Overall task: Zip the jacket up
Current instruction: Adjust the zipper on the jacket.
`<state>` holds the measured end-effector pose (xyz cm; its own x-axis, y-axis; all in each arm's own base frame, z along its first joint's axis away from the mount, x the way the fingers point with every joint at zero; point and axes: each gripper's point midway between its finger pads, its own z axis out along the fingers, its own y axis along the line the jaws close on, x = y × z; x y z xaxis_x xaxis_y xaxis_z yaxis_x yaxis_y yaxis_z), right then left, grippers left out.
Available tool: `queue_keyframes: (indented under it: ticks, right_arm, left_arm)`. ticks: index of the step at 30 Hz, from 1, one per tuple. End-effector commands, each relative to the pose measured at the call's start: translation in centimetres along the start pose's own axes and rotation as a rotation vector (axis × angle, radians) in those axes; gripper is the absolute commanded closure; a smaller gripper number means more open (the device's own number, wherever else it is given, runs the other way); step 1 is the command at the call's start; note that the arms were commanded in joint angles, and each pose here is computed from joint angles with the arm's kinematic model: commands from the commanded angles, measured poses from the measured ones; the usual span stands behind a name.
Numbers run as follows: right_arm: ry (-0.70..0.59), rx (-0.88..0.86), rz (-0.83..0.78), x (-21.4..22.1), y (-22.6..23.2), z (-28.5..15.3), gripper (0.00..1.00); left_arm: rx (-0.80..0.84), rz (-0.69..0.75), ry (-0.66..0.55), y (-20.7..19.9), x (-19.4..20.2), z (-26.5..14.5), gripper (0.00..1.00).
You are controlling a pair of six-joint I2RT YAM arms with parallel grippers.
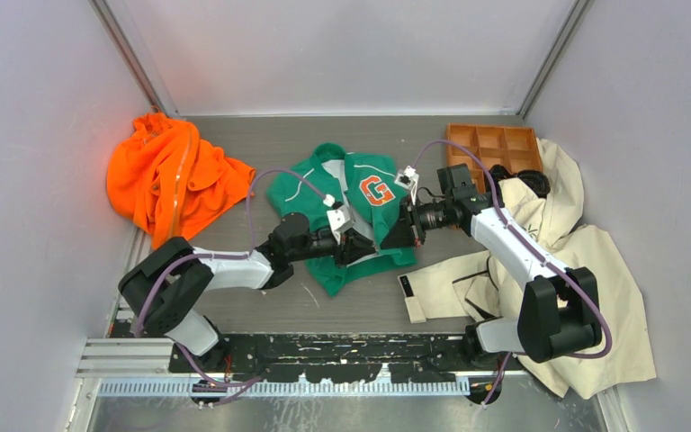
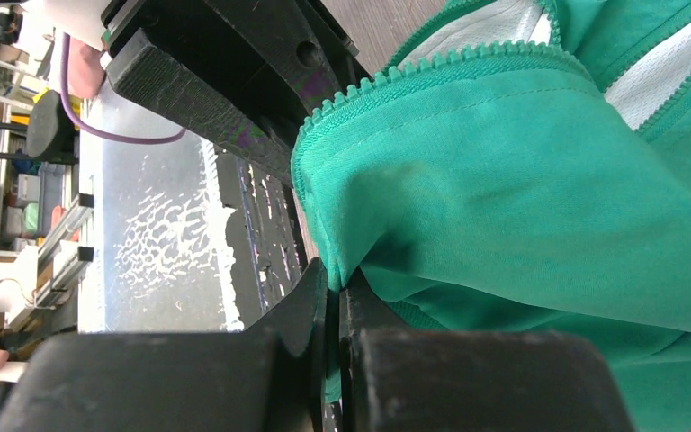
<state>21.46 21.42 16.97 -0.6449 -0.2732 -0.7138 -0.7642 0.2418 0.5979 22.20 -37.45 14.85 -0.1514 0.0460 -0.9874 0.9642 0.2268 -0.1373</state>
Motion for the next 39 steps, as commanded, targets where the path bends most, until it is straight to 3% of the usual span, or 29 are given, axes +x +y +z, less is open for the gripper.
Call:
queue_keyframes:
  ticks: [1, 5, 15, 22, 25, 26, 29, 33, 39]
  right_arm:
    - [-0.031, -0.03, -0.059, -1.8, 0.9, -0.3, 0.99]
    - [-0.028, -0.018, -0.055, -1.8, 0.6, -0.3, 0.99]
    - [-0.052, 0.089, -0.014, -2.5, -1.3, -0.5, 0.99]
    - [-0.073, 0.039, -0.014, -2.8, -0.5, -0.6, 0.99]
    - [-0.065, 0.017, -0.034, -2.6, 0.1, -0.7, 0.99]
    - [-0.061, 0.008, -0.045, -2.5, 0.3, -0.8, 0.99]
    - [-0.042, -0.012, -0.082, -2.1, 0.8, -1.0, 0.99]
    - [-0.04, -0.041, -0.103, -2.1, 1.5, -1.1, 0.99]
    - [-0.037, -0.068, -0.112, -1.9, 2.0, -1.1, 0.99]
  left_arm:
    - [0.005, 0.053, -0.088, 0.0, -3.0, 0.4, 0.85]
    - [-0.012, 0.061, -0.091, 0.1, -3.4, 0.0, 1.0]
    - [-0.049, 0.087, -0.046, -0.8, -4.6, -1.8, 1.0]
    - [-0.058, 0.042, 0.025, -1.9, -4.0, -2.4, 1.0]
    - [-0.088, -0.036, -0.012, -1.8, -3.8, -2.6, 0.61]
    - [-0.083, -0.061, -0.03, -1.9, -3.8, -2.6, 0.55]
    - [-0.047, -0.084, -0.06, -2.6, -3.7, -2.6, 0.5]
    - [-0.075, -0.028, -0.056, -2.1, -2.8, -2.6, 0.47]
    - [-0.076, 0.027, -0.142, -1.5, -2.9, -1.2, 0.45]
